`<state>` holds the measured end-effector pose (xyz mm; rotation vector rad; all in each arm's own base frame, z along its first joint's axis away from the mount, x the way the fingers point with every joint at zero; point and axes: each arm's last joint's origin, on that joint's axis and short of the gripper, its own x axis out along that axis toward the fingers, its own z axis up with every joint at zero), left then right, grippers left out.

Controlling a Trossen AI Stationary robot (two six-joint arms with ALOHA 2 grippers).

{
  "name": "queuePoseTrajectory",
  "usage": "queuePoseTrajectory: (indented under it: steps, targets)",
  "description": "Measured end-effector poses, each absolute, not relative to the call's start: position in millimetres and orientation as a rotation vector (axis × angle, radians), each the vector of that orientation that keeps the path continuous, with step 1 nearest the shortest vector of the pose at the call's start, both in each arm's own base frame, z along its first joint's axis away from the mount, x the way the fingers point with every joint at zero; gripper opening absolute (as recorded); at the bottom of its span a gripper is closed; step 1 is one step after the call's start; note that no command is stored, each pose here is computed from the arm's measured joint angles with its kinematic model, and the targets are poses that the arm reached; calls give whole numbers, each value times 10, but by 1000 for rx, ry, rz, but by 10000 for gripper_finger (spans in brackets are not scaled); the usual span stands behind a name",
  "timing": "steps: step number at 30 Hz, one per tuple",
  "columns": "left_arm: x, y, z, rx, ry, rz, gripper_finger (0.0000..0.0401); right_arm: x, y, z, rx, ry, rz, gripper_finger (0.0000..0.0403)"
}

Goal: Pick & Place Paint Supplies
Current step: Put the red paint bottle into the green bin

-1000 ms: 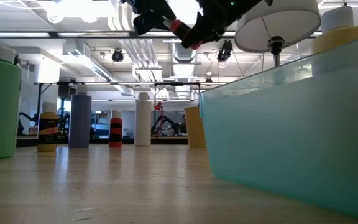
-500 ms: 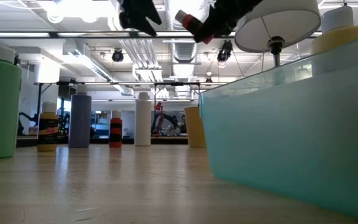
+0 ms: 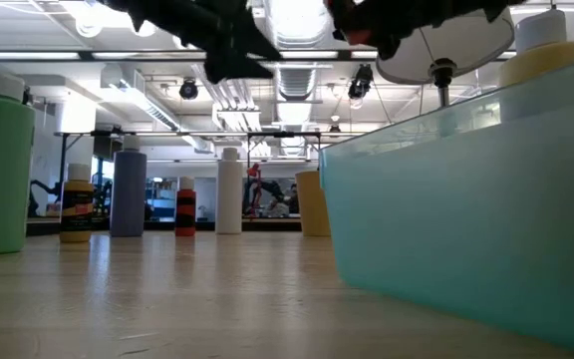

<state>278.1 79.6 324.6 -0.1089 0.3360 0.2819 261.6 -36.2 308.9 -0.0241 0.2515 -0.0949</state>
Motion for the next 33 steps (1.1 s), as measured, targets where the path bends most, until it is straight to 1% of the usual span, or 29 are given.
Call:
queuePoseTrajectory:
  steps: [5, 8, 11, 19, 28, 33]
  targets:
    - [2848, 745, 3172, -75, 13, 140, 276, 2552, -341, 2943, -5, 77, -58, 130]
    - [2848, 701, 3117, -49, -112, 106, 276, 2550, -339, 2868, -14, 1, -55, 123]
    - [2841, 671, 3077, -13, -184, 96, 276, 2563, -341, 2819, -28, -43, -56, 119]
    - [2987, 638, 3044, 4, -204, 77, 276, 2659, -355, 2778, -36, -60, -56, 137]
    - [3113, 600, 3116, 12, -222, 58, 276, 2720, -364, 2766, -35, -49, -56, 123]
    - [3124, 599, 3179, 16, -239, 58, 276, 2724, -365, 2780, -34, -53, -57, 132]
